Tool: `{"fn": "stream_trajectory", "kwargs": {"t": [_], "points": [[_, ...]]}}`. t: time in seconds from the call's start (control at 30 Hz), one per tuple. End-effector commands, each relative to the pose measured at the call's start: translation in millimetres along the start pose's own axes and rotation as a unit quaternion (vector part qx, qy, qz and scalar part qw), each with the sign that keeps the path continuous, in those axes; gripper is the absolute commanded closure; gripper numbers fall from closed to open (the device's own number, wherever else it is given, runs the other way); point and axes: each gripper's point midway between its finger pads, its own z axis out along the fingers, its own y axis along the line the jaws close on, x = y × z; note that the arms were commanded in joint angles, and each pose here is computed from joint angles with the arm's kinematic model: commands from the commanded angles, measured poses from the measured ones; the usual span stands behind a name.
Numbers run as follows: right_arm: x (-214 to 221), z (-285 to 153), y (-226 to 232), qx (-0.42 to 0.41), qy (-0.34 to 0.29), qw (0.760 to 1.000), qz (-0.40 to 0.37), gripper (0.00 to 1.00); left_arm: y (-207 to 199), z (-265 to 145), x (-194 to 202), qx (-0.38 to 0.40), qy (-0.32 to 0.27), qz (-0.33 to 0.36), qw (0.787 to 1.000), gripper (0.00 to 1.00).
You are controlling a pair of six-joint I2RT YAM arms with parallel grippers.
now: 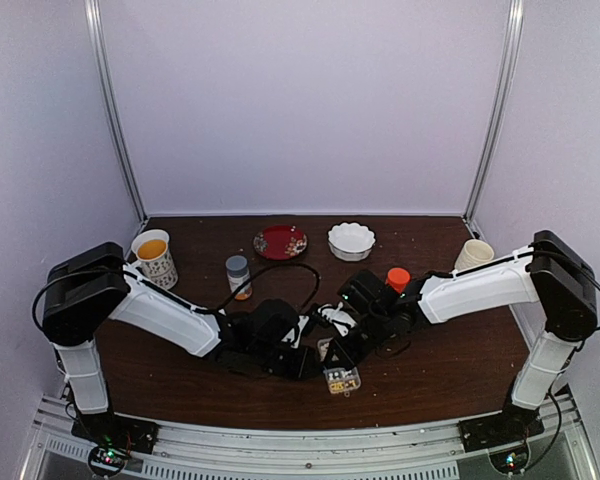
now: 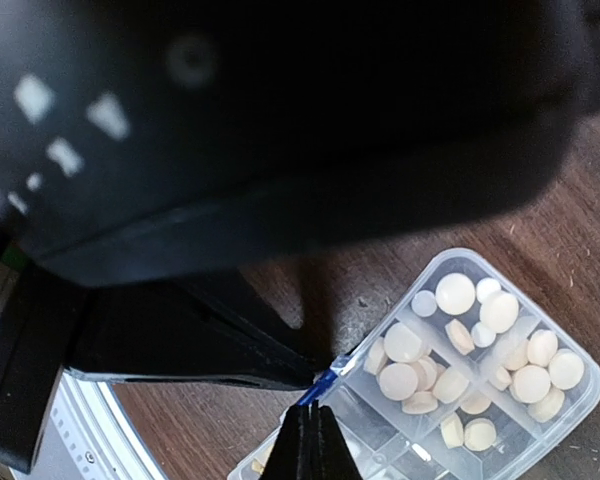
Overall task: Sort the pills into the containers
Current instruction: Move the pill container to the center of the board.
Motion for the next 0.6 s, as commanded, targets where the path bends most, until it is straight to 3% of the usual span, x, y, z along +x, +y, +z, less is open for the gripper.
{"fn": "stream_trajectory", "kwargs": {"t": [0.0, 0.57], "points": [[26.4, 7.8, -16.2, 0.034, 0.04, 0.999, 0.013, 1.0, -12.1, 2.2, -7.3, 0.039, -0.027, -0.005, 0.999, 1.0], [-0.6, -51.5, -22.7, 0.078, -0.028, 0.997, 0.005, 1.0, -6.6, -1.0, -7.7, 0.017, -0.025, 0.001, 1.0, 1.0]]}}
